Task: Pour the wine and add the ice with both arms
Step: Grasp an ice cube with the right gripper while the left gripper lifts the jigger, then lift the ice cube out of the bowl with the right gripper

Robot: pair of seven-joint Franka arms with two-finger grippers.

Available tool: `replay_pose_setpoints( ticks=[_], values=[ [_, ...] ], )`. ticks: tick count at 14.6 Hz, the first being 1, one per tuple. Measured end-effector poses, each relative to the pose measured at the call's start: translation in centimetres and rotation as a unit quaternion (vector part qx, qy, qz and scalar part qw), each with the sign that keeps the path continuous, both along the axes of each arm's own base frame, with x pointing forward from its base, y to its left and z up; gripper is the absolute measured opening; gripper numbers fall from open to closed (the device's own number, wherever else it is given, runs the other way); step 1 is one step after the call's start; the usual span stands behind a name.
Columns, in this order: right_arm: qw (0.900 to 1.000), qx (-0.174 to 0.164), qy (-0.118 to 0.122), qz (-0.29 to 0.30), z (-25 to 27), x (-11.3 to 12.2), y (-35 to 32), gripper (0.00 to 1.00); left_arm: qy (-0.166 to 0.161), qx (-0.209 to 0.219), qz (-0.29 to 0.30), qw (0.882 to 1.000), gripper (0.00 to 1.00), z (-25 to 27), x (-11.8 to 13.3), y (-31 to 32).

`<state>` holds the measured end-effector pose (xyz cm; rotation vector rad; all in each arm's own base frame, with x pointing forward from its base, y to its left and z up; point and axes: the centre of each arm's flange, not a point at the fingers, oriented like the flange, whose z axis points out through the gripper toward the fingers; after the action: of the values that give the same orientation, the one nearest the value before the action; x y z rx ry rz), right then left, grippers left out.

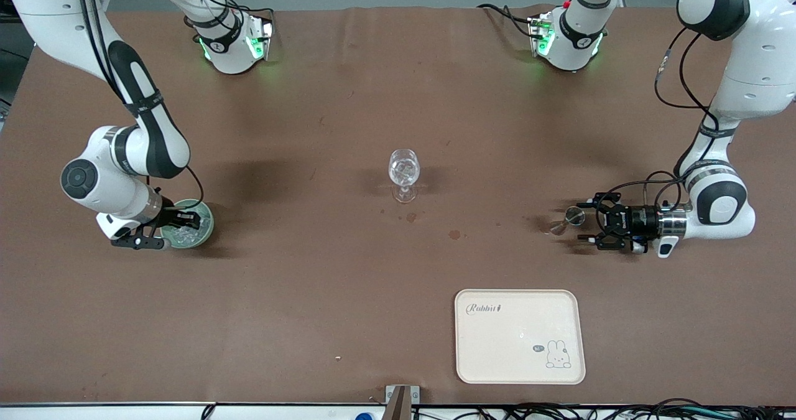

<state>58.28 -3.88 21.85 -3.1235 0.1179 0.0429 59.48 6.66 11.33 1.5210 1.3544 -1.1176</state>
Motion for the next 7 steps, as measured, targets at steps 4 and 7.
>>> replay_pose_setpoints(
  ticks=[4,7],
  values=[
    [1.000,0.000,-0.003,0.000,0.21,0.17,-0.02,0.48,0.005,-0.004,-0.005,1.000,0.88,-0.71,-0.08,-1.23],
    [1.000,0.000,-0.004,0.000,0.26,0.21,-0.02,0.51,0.006,-0.004,-0.005,1.000,0.88,-0.72,-0.08,-1.26]
  ],
)
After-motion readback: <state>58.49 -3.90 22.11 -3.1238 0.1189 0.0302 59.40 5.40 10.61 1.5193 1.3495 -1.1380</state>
